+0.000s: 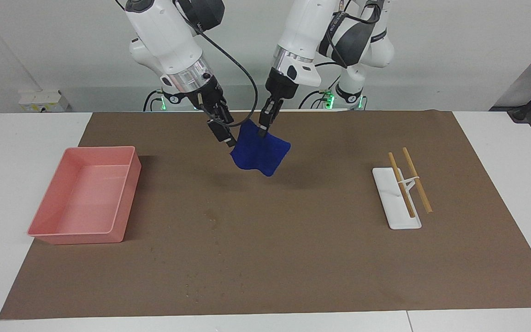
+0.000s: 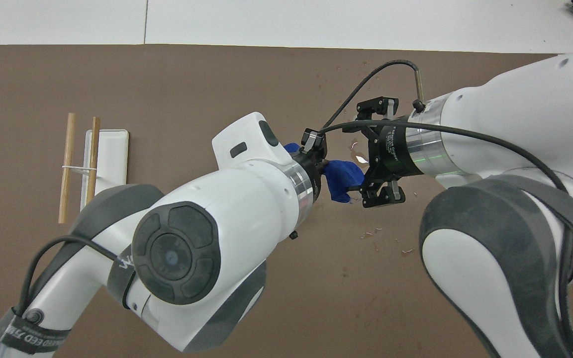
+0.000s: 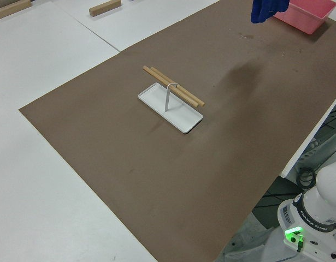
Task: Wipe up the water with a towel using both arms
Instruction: 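Carry the cloth toward the right gripper while the right gripper approaches, then grasp the cloth with the right gripper while the left gripper releases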
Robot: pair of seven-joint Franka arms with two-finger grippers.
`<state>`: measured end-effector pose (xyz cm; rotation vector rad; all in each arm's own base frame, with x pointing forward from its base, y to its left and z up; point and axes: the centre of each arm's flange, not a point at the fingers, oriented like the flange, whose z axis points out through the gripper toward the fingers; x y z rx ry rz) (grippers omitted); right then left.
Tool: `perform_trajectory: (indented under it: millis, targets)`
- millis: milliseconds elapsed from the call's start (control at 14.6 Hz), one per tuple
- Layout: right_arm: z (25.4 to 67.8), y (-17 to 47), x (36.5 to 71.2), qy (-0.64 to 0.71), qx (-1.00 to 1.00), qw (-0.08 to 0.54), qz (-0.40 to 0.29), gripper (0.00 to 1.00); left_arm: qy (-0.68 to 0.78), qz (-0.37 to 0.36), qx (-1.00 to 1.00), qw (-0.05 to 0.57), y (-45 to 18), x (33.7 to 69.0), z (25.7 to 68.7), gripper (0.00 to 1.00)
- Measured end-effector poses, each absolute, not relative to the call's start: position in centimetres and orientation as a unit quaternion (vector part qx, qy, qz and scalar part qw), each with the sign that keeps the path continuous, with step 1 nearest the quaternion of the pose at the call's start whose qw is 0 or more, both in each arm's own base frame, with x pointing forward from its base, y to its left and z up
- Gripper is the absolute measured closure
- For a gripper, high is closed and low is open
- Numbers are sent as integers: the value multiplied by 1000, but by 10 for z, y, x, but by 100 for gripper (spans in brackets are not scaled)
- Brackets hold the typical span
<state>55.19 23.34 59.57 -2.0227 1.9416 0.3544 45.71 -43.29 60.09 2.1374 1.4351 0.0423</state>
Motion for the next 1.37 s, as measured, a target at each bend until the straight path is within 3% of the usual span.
perform_trajectory:
  millis: [342, 1093, 1230, 1366]
  targets:
    - [587, 222, 544, 682, -707, 110, 152, 0, 571, 5, 764, 300, -438, 457, 604, 93]
    - [585, 223, 552, 715, -667, 142, 152, 5, 601, -6, 735, 315, -443, 464, 611, 93]
    - [583, 223, 552, 721, -660, 144, 155, 19, 601, -7, 735, 314, -444, 464, 609, 93]
    - [583, 220, 554, 726, -653, 148, 155, 45, 600, -7, 736, 313, -445, 464, 609, 93]
